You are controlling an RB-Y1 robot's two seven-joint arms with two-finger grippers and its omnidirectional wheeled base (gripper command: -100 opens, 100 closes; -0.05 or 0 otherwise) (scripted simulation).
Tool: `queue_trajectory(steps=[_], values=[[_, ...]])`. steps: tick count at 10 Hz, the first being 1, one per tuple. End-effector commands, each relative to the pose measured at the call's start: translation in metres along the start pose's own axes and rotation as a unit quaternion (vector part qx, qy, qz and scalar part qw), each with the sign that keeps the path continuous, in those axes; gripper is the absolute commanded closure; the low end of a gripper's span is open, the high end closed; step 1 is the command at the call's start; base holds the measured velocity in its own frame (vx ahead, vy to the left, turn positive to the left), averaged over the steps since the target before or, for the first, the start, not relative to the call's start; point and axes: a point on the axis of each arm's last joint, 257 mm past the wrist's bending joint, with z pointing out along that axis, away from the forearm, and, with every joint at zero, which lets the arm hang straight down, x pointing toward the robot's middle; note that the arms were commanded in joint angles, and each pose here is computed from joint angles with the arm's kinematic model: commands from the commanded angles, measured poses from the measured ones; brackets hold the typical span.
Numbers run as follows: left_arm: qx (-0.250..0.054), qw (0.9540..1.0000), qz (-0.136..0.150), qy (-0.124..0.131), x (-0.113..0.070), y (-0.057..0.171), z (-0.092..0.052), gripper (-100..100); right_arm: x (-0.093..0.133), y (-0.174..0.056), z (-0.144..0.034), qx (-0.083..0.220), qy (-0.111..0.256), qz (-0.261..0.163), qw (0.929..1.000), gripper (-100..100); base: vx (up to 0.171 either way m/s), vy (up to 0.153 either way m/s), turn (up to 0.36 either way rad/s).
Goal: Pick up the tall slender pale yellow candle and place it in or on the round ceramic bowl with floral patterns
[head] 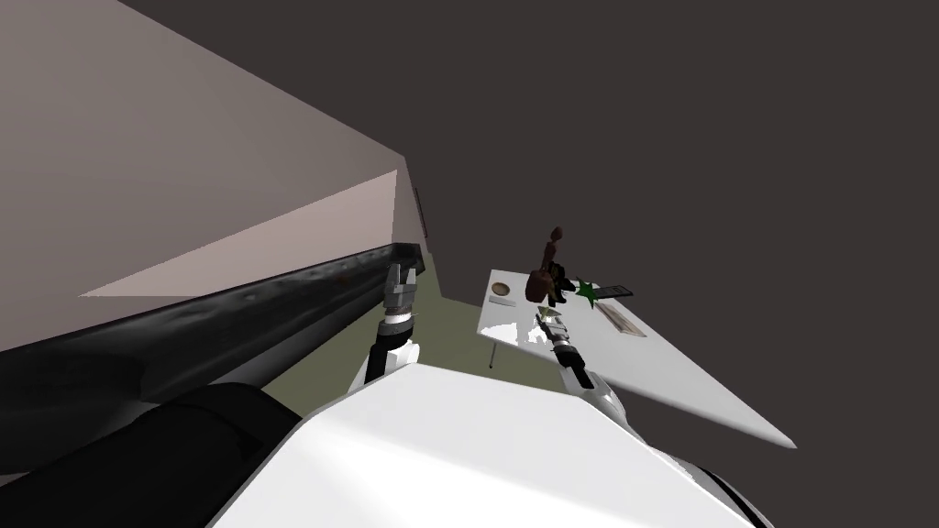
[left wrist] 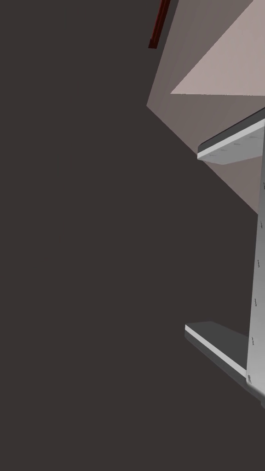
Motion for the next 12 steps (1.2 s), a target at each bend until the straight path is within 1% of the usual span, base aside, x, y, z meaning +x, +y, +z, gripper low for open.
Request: queue_trajectory(steps=[1,3,8,9,10,12], values=[[0.0,1.0,0.0,0.0,0.0,0.0,0.0,0,-0.002,0.006,-0.005,-0.018,-0.002,0.0,0.9998,-100,0.184,0.059,-0.259],[0.0,1.0,0.0,0.0,0.0,0.0,0.0,0,-0.003,0.012,-0.011,-0.037,-0.002,0.0,0.9993,-100,0.146,0.044,-0.188],[0.0,1.0,0.0,0.0,0.0,0.0,0.0,0,-0.005,0.033,-0.029,-0.086,0.001,0.002,0.9963,-100,0.129,0.07,-0.198],[0.0,1.0,0.0,0.0,0.0,0.0,0.0,0,-0.004,0.03,-0.027,-0.079,0.001,0.001,0.9969,-100,0.06,0.042,-0.047],[0.0,1.0,0.0,0.0,0.0,0.0,0.0,0,-0.004,0.031,-0.028,-0.08,0.001,0.002,0.9968,100,0.01,0.008,0.009],[0.0,1.0,0.0,0.0,0.0,0.0,0.0,0,-0.005,0.03,-0.028,-0.08,0.001,0.001,0.9968,100,0.003,0.001,-0.003]])
